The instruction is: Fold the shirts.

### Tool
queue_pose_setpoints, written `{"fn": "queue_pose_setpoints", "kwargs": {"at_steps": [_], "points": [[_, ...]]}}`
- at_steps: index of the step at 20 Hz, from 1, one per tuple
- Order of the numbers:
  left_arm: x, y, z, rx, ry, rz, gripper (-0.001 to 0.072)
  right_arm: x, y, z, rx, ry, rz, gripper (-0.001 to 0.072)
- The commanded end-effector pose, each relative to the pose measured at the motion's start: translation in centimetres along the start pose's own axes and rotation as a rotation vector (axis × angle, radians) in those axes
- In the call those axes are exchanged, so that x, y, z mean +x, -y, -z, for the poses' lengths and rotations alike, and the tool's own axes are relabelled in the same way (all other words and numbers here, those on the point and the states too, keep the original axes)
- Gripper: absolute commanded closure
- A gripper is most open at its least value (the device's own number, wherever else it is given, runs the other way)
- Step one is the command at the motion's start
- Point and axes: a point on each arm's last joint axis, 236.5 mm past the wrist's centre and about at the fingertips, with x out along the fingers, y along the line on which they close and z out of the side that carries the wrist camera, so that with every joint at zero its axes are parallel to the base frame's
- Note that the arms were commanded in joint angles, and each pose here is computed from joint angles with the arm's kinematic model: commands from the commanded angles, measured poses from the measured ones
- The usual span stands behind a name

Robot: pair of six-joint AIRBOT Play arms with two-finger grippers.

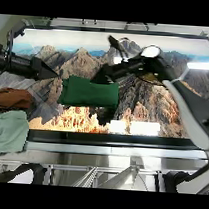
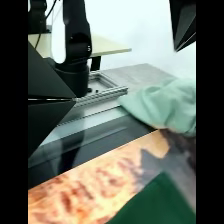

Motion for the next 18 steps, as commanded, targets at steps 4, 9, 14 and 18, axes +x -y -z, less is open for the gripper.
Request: {"fn": "queue_pose_setpoints", "kwargs": {"at_steps": [4,9,14,18], "points": [[1.2,-0.7,3.4,-0.013,0.024,-0.021,0.0700,-10.3,13.1,4.8,0.317,0.240,0.391,0.0269],[2.2,-1.6,4.6,-0.016,0.009,-0.022,0.0690,-11.1,21.4,4.5,0.453,0.356,0.487,0.0101],[2.3,-1.8,4.5,0.003,0.017,-0.028,0.0690,-6.3,24.4,6.7,0.582,0.280,0.437,0.0157],[2.3,-1.9,4.5,0.019,0.018,-0.029,0.0690,-3.1,22.8,5.2,0.547,0.241,0.412,0.0161]]}}
